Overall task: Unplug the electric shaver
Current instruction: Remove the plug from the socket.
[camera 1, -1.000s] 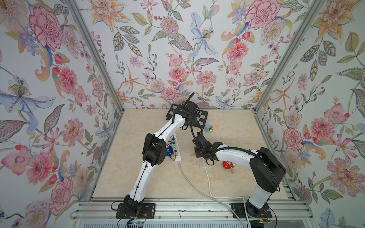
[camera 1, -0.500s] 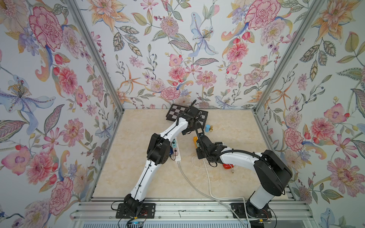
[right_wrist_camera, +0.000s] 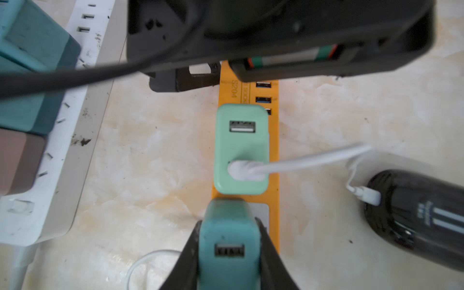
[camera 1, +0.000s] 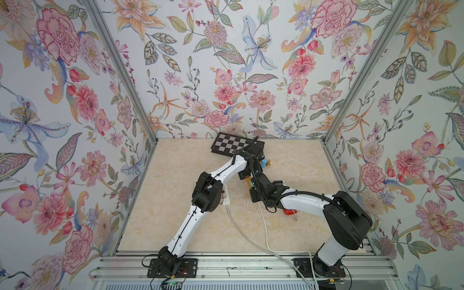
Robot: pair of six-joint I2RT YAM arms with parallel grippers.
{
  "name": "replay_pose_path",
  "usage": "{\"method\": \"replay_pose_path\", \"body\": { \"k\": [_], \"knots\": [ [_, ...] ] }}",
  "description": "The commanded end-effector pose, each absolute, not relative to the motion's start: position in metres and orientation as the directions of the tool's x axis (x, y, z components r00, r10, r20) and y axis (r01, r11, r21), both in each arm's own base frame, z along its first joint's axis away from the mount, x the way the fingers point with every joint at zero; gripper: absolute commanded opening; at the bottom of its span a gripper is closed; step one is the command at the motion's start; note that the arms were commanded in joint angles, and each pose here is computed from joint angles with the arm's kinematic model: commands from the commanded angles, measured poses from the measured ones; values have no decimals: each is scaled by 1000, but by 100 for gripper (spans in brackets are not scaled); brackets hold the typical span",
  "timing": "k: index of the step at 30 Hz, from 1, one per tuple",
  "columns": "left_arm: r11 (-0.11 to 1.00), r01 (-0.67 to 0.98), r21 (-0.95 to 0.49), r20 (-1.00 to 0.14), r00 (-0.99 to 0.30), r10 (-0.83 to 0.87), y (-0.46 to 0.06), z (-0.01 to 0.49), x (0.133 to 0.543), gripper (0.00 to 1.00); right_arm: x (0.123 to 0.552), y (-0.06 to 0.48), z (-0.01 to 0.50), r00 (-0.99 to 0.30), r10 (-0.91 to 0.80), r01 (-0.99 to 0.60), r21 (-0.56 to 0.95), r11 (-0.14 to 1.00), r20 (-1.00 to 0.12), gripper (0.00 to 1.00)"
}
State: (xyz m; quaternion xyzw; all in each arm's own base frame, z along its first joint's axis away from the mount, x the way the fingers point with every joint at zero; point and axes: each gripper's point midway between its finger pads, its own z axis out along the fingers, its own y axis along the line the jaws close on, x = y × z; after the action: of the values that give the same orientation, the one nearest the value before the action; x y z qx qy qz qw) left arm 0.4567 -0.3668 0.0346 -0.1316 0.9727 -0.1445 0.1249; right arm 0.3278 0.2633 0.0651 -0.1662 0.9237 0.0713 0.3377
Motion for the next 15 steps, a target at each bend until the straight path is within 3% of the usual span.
{"method": "replay_pose_path", "body": {
  "k": [1, 6, 15],
  "knots": [
    [934, -259, -247, -140, -944, -299, -357, 7, 441, 84, 319, 256, 53, -732, -291, -373, 5, 928, -616, 29],
    [928, -273, -252, -105, -946, -307, -362, -5, 438, 73, 318, 256, 50, -734, -293, -375, 6, 927, -613, 29],
    [940, -256, -225, -57, -960, -275, -369, -10, 419, 73, 317, 258, 48, -724, -304, -383, -6, 924, -619, 28]
  ]
}}
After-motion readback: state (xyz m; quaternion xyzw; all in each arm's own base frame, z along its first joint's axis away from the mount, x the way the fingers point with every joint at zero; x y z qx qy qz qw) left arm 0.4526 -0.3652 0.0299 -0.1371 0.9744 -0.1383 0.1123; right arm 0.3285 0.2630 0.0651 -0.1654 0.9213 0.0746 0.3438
